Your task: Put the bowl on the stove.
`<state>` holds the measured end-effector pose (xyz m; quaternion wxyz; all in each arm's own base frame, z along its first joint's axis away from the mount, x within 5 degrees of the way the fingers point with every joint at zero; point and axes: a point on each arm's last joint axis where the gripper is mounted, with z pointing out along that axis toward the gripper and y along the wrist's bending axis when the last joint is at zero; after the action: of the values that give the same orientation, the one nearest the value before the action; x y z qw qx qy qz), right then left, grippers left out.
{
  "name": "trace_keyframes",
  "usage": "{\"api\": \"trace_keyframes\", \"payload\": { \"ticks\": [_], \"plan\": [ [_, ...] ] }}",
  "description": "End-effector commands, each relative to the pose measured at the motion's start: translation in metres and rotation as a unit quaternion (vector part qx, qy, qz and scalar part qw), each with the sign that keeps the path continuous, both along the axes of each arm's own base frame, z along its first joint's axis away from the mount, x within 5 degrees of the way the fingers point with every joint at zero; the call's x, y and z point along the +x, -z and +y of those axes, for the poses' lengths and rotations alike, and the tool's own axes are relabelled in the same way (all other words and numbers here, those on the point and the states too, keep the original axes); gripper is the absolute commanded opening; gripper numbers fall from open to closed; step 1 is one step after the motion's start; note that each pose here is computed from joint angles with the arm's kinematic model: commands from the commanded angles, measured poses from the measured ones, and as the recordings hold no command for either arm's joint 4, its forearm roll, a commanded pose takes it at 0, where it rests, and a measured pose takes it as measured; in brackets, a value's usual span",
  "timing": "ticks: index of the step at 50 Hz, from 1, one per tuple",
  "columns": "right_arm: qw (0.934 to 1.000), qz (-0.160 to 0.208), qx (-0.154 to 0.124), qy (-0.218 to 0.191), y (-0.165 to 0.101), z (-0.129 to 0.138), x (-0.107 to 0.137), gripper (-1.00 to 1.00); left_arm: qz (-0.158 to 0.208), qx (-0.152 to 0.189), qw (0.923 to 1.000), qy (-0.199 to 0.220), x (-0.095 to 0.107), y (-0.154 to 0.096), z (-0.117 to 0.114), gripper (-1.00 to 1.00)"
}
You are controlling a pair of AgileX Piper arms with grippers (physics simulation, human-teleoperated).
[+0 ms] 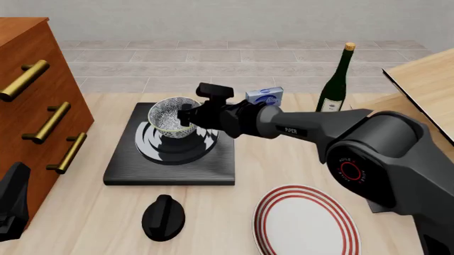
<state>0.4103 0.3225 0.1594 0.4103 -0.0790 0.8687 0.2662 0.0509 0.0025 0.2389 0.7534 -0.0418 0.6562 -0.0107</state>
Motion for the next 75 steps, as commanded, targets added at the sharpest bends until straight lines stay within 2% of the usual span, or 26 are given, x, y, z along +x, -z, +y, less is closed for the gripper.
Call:
{"api": "trace_keyframes", "payload": {
  "ticks": [1,5,16,28,41,51,60,64,75],
  "plan": [
    [1.0000,-0.008,-0.002,-0.001,-0.006,-0.004,0.001,1.00,0.001,0.000,1.0000,0.001,0.000,0.000,0.000,1.00],
    [0.9996,-0.023,-0.011,-0.007,-0.012,-0.007,0.001,1.00,0.001,0.001,1.0000,0.001,0.000,0.000,0.000,1.00],
    [0.9993,-0.036,-0.009,-0.002,-0.026,-0.017,0.004,1.00,0.000,0.000,1.0000,0.000,0.000,0.000,0.000,1.00],
    [0.9984,-0.056,-0.001,-0.009,-0.050,-0.018,-0.007,1.00,0.001,0.000,1.0000,0.001,0.000,0.001,0.000,1.00],
    [0.9960,-0.089,-0.001,-0.009,-0.078,-0.036,-0.016,1.00,0.000,0.000,1.0000,0.004,0.000,0.000,0.000,1.00],
    [0.9929,-0.119,0.005,-0.002,-0.110,-0.058,-0.027,1.00,-0.005,0.002,1.0000,0.005,-0.001,-0.005,-0.001,1.00],
    [0.9888,-0.149,-0.007,-0.007,-0.127,-0.075,-0.044,1.00,-0.011,0.006,0.9999,-0.004,-0.002,-0.008,0.000,1.00],
    [0.9879,-0.155,-0.011,-0.009,-0.127,-0.081,-0.052,1.00,-0.012,0.008,0.9998,-0.010,-0.002,-0.008,0.001,1.00],
    [0.9784,-0.202,-0.038,-0.025,-0.130,-0.109,-0.090,1.00,-0.021,0.017,0.9995,-0.018,-0.004,-0.014,0.001,1.00]
  ]
}}
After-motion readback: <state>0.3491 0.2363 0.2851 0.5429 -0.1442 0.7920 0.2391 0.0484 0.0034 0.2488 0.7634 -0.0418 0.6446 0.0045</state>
